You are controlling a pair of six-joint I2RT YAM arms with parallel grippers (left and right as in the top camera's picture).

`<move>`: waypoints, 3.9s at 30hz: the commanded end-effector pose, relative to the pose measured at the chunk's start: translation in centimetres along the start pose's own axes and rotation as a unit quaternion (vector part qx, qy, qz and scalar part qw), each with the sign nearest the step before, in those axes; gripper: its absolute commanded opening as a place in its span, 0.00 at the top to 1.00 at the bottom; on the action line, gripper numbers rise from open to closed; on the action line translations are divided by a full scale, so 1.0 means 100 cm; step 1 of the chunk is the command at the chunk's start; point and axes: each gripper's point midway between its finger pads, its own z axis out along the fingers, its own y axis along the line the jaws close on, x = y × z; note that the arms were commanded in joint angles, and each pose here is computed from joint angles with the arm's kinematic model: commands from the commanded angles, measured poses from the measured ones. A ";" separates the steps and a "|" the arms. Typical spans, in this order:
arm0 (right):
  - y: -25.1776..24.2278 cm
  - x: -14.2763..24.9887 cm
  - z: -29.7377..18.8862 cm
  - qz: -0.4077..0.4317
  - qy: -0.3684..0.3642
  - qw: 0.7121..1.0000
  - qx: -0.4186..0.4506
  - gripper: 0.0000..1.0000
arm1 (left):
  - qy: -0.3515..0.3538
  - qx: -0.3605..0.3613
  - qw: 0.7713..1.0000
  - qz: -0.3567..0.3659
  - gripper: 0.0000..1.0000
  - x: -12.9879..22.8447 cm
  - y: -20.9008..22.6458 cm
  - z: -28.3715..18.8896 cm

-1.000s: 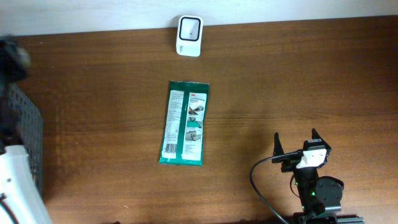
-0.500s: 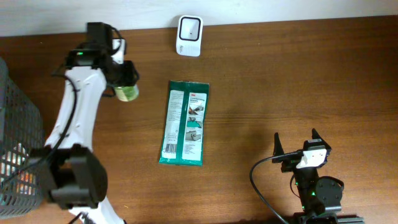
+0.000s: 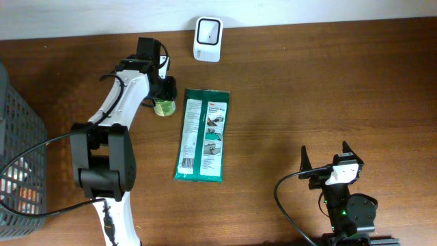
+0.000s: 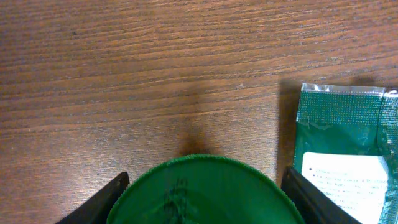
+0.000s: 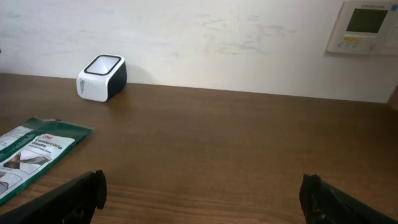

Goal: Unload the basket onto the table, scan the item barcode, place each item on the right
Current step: 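Place the green-capped bottle upright left of the wipes pack, then reach the left gripper into the basket and grasp the white tube, then lay the white tube on the table right of the wipes pack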

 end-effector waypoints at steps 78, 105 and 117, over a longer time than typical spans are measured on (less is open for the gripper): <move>0.001 0.002 0.000 0.000 0.002 1.000 0.000 0.02 | -0.006 -0.186 0.689 -0.701 0.99 0.293 0.423 -0.074; 0.001 0.002 0.000 0.000 0.002 1.000 0.000 0.02 | -0.473 -0.192 0.802 -0.309 1.00 0.018 0.246 -0.470; 0.001 0.002 0.000 0.000 0.002 1.000 0.000 0.02 | -0.173 0.090 0.979 -0.057 1.00 -0.020 -0.069 -0.259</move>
